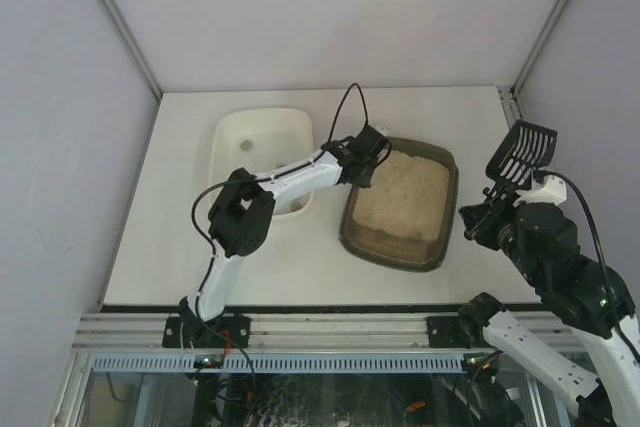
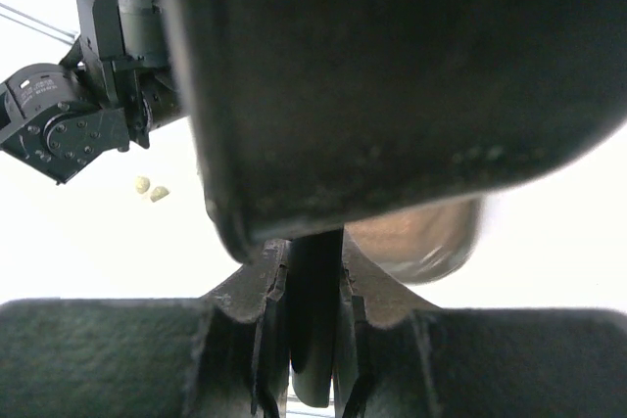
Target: Clean the litter box
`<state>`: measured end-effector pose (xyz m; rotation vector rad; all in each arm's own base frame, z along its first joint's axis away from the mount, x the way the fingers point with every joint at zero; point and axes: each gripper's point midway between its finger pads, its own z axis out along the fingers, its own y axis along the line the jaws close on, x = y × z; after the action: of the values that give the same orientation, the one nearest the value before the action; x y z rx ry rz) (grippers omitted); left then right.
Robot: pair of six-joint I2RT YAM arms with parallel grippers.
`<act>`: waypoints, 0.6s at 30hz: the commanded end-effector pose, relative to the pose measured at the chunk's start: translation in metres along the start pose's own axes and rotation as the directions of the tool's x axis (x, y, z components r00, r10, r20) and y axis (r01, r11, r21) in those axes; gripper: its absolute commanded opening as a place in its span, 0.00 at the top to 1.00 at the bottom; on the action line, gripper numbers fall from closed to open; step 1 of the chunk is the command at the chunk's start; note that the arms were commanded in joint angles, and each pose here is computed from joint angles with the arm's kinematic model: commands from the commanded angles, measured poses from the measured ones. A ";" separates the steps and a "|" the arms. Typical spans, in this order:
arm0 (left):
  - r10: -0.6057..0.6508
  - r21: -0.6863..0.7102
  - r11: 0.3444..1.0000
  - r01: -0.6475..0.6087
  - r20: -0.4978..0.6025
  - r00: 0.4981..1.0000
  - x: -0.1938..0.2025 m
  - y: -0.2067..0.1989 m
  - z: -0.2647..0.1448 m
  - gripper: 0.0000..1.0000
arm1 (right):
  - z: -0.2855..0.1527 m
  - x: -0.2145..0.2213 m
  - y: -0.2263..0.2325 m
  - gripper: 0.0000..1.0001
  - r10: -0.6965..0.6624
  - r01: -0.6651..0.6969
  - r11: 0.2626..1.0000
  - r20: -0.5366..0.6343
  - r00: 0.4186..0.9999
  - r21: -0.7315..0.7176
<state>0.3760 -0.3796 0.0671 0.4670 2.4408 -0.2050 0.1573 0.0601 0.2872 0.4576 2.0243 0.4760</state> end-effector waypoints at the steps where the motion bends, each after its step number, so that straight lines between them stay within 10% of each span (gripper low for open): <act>1: 0.334 0.164 0.925 -0.343 0.083 0.939 -0.044 -0.024 -0.026 0.89 | 0.005 -0.012 0.007 1.00 -0.008 0.008 1.000 0.040 0.999 -0.010; 8: 0.666 0.233 0.686 -0.690 0.180 0.723 -0.072 -0.041 -0.029 1.00 | 0.005 -0.010 0.000 1.00 -0.007 0.006 1.000 0.045 0.999 0.014; 18: 0.852 0.169 0.127 -0.977 0.486 0.195 -0.078 -0.101 -0.024 1.00 | 0.010 0.001 -0.021 1.00 0.018 -0.021 0.994 0.024 1.000 0.106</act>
<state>0.4035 -0.4360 0.0795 1.6955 1.8530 -0.1415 0.1615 0.0508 0.2697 0.5042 2.0525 0.3995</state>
